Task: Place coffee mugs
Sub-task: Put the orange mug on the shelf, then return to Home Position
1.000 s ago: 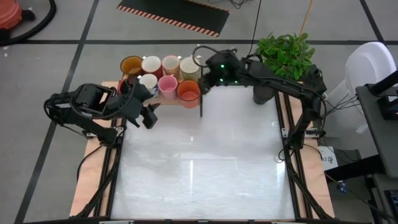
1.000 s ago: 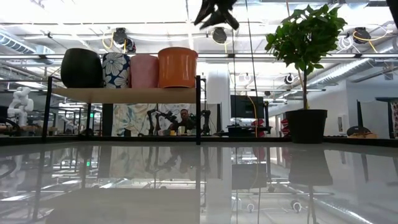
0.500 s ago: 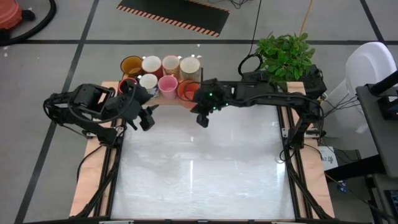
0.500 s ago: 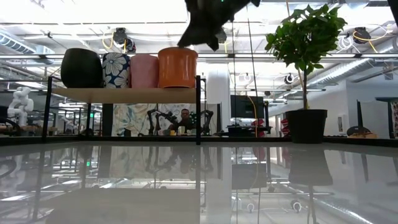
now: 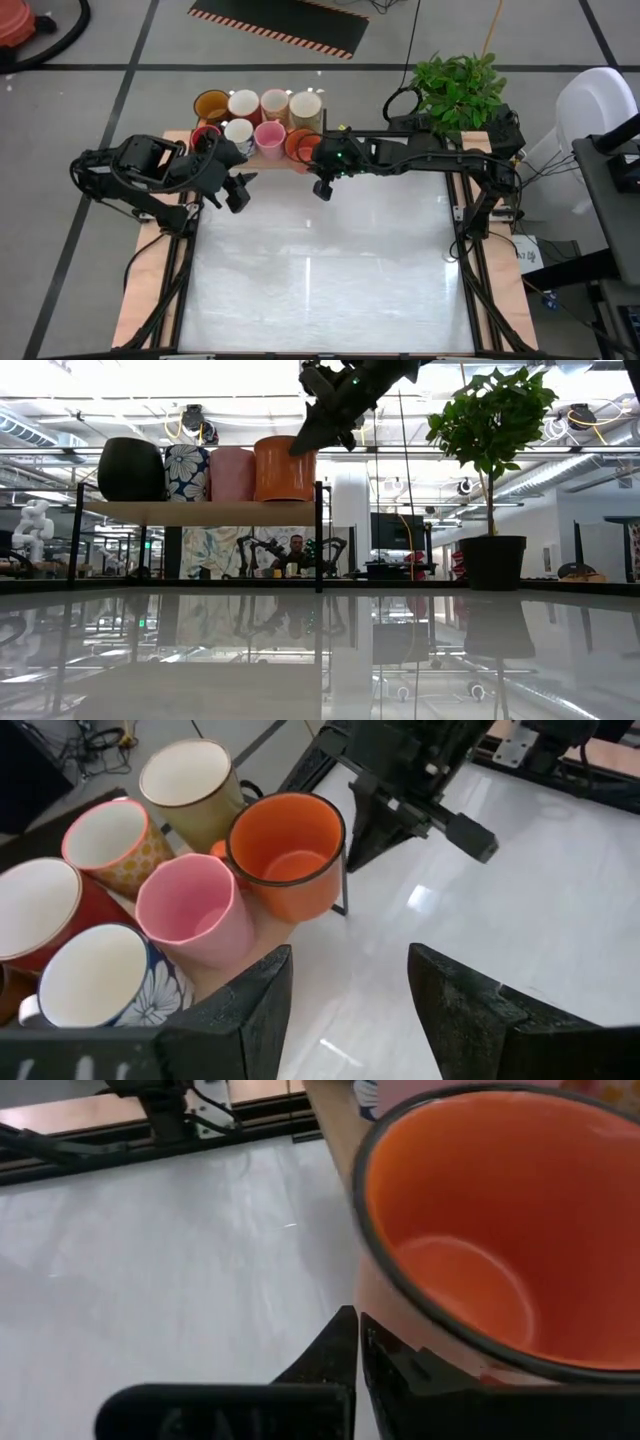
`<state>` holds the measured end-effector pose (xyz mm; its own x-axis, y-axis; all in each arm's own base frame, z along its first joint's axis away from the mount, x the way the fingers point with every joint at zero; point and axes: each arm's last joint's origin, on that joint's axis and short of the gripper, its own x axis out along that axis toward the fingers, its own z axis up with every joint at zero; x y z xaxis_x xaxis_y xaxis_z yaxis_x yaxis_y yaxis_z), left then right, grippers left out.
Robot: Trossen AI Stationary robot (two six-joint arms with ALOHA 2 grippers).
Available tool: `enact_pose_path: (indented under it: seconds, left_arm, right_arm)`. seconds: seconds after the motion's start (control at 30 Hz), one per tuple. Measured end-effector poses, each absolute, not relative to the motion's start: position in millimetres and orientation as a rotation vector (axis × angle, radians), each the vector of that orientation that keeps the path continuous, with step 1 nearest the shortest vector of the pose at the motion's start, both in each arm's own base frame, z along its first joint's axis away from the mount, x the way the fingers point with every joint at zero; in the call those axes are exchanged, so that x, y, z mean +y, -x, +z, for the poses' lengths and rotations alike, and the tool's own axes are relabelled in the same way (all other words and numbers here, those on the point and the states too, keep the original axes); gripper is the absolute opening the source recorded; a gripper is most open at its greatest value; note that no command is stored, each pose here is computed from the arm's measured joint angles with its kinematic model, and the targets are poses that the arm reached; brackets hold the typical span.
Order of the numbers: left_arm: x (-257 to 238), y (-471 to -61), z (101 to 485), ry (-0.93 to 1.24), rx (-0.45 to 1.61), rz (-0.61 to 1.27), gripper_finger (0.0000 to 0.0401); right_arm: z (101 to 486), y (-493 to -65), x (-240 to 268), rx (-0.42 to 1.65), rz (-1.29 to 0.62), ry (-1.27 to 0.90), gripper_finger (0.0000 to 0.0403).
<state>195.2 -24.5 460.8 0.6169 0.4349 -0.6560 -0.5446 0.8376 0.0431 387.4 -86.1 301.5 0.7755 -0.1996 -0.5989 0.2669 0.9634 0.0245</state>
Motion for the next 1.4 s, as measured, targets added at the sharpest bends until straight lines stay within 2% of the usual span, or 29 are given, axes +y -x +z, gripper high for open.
enact_pose_path:
  seconds: [1.0, 1.1, 1.3, 1.4]
  left_arm:
    - [-20.1, -198.5, 460.4, 0.164, 0.709, 0.580, 0.0204]
    - [-17.5, -198.1, 458.2, 0.123, 0.746, 0.585, 0.0204]
    - [-13.7, -190.5, 454.5, 0.271, 0.759, 0.689, 0.0204]
    - [-16.3, -184.4, 457.7, 0.219, 0.757, 0.644, 0.0193]
  right_arm:
    - [308.0, -384.3, -109.2, 0.568, -0.322, -0.101, 0.0000]
    - [321.1, -376.8, -104.5, 0.540, -0.283, -0.109, 0.0000]
    - [366.1, -342.0, -91.2, 0.458, -0.174, -0.106, 0.0000]
    - [389.0, -317.7, -88.3, 0.417, -0.174, -0.092, 0.0000]
